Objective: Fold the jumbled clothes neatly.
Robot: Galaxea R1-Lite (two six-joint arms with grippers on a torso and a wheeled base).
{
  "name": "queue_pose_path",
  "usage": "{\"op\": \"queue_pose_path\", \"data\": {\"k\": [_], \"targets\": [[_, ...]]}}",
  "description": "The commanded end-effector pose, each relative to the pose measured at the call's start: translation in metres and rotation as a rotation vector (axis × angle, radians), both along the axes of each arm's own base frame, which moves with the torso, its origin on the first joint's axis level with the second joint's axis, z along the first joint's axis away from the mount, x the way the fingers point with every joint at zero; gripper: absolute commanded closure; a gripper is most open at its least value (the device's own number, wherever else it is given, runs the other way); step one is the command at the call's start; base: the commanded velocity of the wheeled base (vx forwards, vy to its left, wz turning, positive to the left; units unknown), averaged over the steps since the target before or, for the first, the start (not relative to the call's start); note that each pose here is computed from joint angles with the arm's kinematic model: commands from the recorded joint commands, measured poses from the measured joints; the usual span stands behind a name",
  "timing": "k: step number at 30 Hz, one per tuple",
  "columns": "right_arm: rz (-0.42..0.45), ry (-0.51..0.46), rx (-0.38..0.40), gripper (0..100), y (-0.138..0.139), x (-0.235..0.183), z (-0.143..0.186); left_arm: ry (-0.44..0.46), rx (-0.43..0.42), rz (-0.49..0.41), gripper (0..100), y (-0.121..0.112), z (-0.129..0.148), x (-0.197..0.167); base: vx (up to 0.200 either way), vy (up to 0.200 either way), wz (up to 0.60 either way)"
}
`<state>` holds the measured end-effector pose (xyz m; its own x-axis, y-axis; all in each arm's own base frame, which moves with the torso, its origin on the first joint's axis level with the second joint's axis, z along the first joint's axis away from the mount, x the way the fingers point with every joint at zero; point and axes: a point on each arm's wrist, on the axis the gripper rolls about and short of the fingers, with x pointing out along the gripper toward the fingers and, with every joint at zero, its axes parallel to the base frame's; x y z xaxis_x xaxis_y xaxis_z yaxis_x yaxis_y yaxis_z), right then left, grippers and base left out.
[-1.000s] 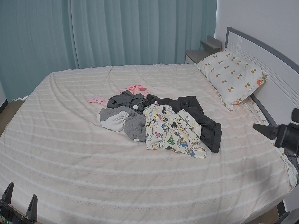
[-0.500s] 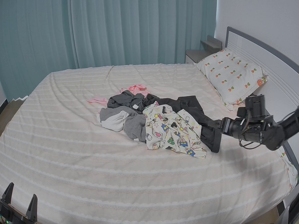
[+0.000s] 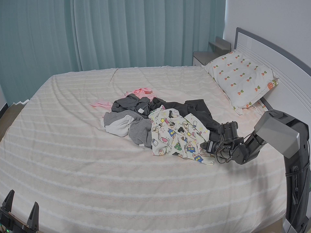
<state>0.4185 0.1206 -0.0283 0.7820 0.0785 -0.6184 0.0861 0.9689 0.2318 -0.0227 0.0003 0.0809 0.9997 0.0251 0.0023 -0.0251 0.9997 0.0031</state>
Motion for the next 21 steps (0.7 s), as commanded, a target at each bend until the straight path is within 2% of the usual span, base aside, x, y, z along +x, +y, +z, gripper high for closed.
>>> {"op": "queue_pose_path", "data": {"k": [1,15,21], "targets": [[0.023,0.011,-0.02,0,0.005,0.004,-0.012,0.012,0.0,0.001,0,0.0,-0.005,0.001,0.0,0.0,0.0],[0.053,-0.009,-0.039,0,0.027,0.028,-0.018,0.01,0.0,0.001,0,0.0,-0.005,0.001,0.0,0.0,0.0],[0.016,-0.003,-0.112,0,0.037,0.033,-0.033,0.012,0.0,0.001,0,0.0,-0.005,0.001,0.0,0.0,0.0]]}}
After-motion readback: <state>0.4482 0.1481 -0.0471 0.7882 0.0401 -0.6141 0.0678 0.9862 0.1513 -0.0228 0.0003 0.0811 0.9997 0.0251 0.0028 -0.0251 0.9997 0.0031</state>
